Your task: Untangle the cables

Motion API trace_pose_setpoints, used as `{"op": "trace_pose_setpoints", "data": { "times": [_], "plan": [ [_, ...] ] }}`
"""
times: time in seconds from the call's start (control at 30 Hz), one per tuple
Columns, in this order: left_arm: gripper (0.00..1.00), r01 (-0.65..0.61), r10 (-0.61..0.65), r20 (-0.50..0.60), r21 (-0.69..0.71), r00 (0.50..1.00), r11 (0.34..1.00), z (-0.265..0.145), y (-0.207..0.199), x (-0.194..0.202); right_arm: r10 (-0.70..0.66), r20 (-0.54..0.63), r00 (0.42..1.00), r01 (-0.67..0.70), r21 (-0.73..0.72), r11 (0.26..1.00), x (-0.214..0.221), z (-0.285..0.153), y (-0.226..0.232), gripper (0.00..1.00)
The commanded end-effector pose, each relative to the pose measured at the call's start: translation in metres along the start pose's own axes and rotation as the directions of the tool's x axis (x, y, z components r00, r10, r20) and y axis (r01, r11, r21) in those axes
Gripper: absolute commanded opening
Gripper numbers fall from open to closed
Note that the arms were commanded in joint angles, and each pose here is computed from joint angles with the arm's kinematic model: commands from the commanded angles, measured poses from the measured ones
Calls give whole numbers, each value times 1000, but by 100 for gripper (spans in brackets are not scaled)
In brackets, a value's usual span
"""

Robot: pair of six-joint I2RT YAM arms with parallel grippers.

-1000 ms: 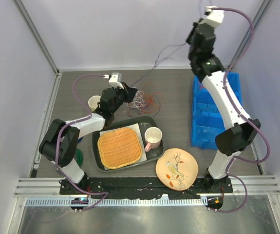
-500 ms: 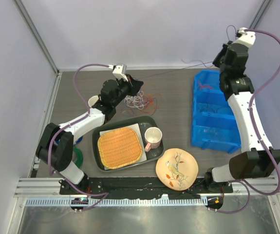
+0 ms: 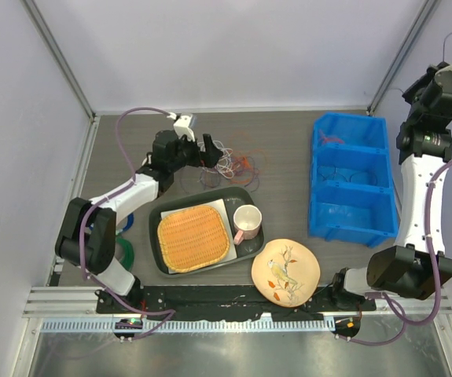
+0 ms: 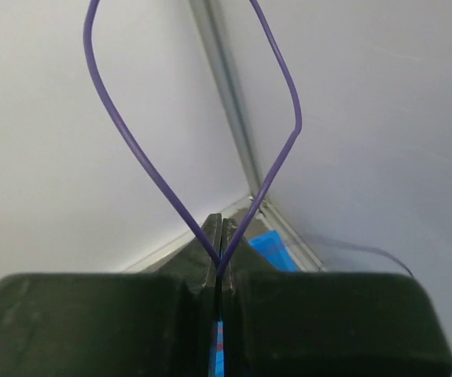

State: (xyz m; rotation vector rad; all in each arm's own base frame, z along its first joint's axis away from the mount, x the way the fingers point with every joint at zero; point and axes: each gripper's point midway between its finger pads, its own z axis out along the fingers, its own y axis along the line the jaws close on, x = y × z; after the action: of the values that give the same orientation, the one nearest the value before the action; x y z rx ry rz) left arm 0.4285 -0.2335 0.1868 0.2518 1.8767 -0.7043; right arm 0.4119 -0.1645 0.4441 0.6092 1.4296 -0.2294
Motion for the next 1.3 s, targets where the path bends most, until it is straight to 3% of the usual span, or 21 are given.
{"op": "trace_pose_setpoints", "data": {
  "times": [0.0,0.33,0.6,0.87,1.13,1.27],
  "plan": [
    [100,-47,47,-3,2,999,999,-6,-10,-12,55,151,987,-29,-166,986,-63,-18,38,1],
    [100,29,-30,-10,-38,1000,999,-28,-19,-32,63,162,985,-34,-175,984,-77,-32,39,1],
    [100,81,-81,-12,-18,997,997,-61,-32,-31,65,90,994,-49,-171,984,-14,-28,27,1],
    [100,125,-127,-29,-51,992,991,-80,-29,-14,119,59,991,-116,-58,992,15,-25,4,1],
    [100,146,-152,-59,-85,987,986,-88,-24,0,202,93,975,-198,-44,979,20,-57,-9,1],
    [100,149,-155,-64,-87,986,985,-91,-23,6,210,28,977,-211,13,977,66,-54,-24,1]
  ]
}}
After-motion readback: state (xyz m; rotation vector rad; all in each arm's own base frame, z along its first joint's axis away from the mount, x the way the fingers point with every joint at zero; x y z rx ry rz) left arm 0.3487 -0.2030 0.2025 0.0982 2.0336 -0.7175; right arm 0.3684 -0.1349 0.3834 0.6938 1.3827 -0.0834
